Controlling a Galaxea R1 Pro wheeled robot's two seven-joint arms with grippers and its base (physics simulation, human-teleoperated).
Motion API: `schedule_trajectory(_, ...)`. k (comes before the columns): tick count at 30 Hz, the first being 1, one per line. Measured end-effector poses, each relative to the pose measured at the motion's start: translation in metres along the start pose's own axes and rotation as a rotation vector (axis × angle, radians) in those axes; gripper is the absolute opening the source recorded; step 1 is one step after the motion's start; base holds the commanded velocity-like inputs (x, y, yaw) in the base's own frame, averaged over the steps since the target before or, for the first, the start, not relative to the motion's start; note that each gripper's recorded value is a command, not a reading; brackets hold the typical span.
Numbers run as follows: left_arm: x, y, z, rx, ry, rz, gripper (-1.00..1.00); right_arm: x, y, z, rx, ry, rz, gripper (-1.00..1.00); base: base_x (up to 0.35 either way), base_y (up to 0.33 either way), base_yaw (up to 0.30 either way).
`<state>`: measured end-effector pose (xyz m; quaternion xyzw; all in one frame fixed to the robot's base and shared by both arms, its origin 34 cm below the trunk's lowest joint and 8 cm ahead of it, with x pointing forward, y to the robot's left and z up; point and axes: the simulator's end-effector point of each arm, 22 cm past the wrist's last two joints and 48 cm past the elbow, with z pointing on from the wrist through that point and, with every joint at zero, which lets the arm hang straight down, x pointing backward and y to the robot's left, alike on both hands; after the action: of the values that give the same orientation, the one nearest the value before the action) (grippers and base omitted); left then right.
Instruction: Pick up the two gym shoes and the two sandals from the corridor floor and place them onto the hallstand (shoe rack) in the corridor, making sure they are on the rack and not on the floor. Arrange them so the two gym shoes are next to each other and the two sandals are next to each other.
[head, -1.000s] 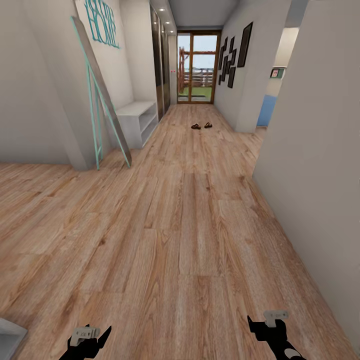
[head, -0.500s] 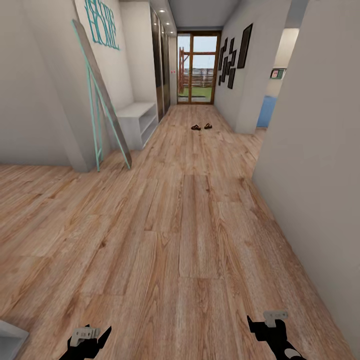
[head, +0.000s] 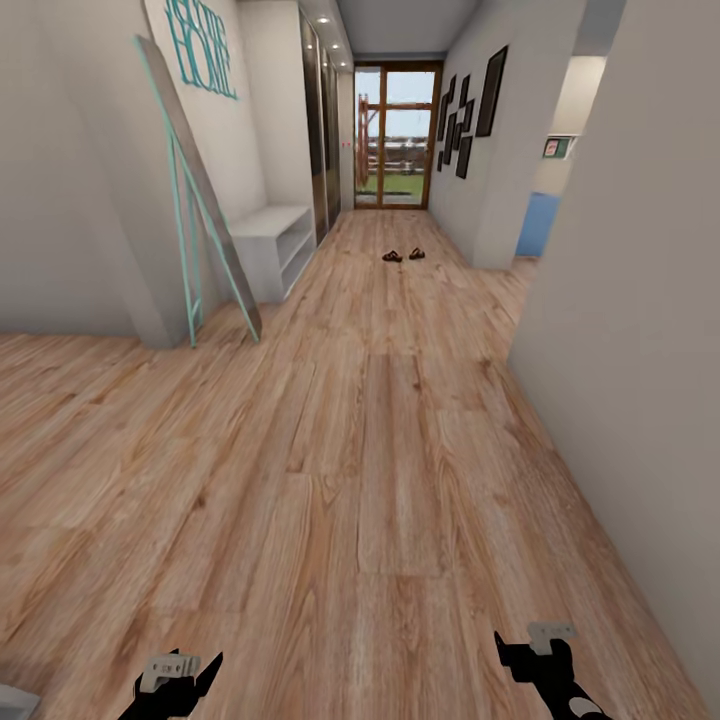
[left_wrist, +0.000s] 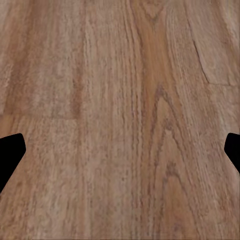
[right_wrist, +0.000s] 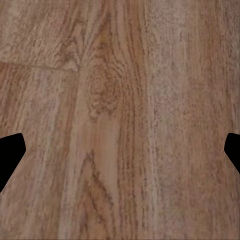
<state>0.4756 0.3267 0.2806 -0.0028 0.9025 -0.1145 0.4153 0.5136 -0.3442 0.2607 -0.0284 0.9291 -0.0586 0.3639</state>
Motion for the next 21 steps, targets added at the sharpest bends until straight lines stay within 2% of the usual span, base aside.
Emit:
schedule_trajectory(6, 0.0, 0.001, 0.0, -0.004, 0.001, 0.0, 1.0, 0.0, 0.001, 0.0, -0.002, 0.0, 0.0, 1.0, 0.327, 0.0, 0.0)
schedule_trajectory(7, 0.0, 0.009, 0.0, -0.039, 0.0, 0.0, 1.0, 0.0, 0.002, 0.0, -0.002, 0.001, 0.0, 1.0, 0.336, 0.0, 0.0)
schedule_trajectory(12, 0.001, 0.018, -0.001, -0.085, 0.001, 0.001, 1.0, 0.001, 0.002, 0.0, -0.002, 0.002, -0.001, 1.0, 0.337, 0.0, 0.0)
schedule_trajectory(21, 0.001, 0.023, -0.001, -0.111, 0.002, 0.003, 1.0, 0.001, 0.003, 0.0, -0.004, 0.003, -0.001, 1.0, 0.338, 0.0, 0.0)
